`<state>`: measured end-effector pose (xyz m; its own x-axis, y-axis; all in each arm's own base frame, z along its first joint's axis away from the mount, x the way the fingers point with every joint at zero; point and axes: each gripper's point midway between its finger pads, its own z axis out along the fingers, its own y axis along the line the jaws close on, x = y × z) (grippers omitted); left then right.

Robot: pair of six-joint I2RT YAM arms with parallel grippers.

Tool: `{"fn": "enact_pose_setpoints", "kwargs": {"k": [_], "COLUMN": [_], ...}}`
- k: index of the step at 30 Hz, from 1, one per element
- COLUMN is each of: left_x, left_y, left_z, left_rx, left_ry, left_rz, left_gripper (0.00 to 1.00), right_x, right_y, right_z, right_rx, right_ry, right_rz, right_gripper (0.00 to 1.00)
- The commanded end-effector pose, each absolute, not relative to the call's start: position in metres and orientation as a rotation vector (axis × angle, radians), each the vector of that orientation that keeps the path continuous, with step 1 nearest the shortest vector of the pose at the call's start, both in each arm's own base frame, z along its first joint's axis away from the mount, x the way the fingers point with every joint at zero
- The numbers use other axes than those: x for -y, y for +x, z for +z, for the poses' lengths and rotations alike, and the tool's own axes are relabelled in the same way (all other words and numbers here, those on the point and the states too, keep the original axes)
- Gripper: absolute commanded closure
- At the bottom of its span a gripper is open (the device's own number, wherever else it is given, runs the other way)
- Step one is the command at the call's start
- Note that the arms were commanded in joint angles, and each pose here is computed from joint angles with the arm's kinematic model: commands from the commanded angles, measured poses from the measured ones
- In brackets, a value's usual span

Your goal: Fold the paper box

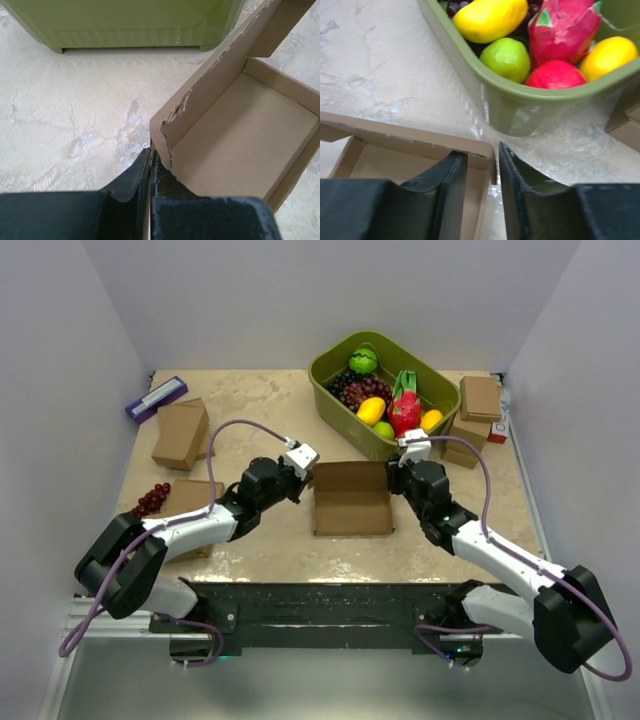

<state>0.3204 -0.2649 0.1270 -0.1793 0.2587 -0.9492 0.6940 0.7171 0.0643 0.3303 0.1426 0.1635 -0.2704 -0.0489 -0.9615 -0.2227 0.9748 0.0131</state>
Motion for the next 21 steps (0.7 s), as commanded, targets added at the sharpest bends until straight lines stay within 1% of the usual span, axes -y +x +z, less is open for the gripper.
{"fn": "enact_pose_setpoints", "kwargs": {"k": [1,3,6,11,14,19,21], "left_x": [0.271,0.273,0.274,0.279,0.289,0.305,0.315], "left_y": [0.331,0.334,0.339,0.346,0.354,0.365,0.368], "left_z": [0.141,0.143,0.143,0.146,0.153,0.172,0.177], "left_rx": [-1.718,-1.715,-1.722,-1.74,-1.764,-1.771,-1.76], "left_ry": [0.776,0.776,0.773,0.731,0.649,0.473,0.435], "left_rz": [-0.457,-0.453,-0.442,-0.458,-0.512,-0.603,-0.621], "left_gripper": [1.0,1.0,1.0,1.0,1.0,1.0,1.0], "right_x": [-0.156,-0.156,-0.157,-0.159,-0.161,-0.162,-0.157], "right_y": [0.334,0.332,0.332,0.334,0.334,0.331,0.33], "right_z": [0.168,0.164,0.161,0.161,0.163,0.171,0.174], "right_rx": [-1.811,-1.82,-1.827,-1.825,-1.806,-1.752,-1.731], "right_ry": [-0.245,-0.242,-0.246,-0.25,-0.225,-0.153,-0.112], "right_rz": [0.233,0.238,0.239,0.243,0.27,0.278,0.23], "right_gripper": [0.68,0.68,0.77,0.96,1.0,1.0,1.0]}}
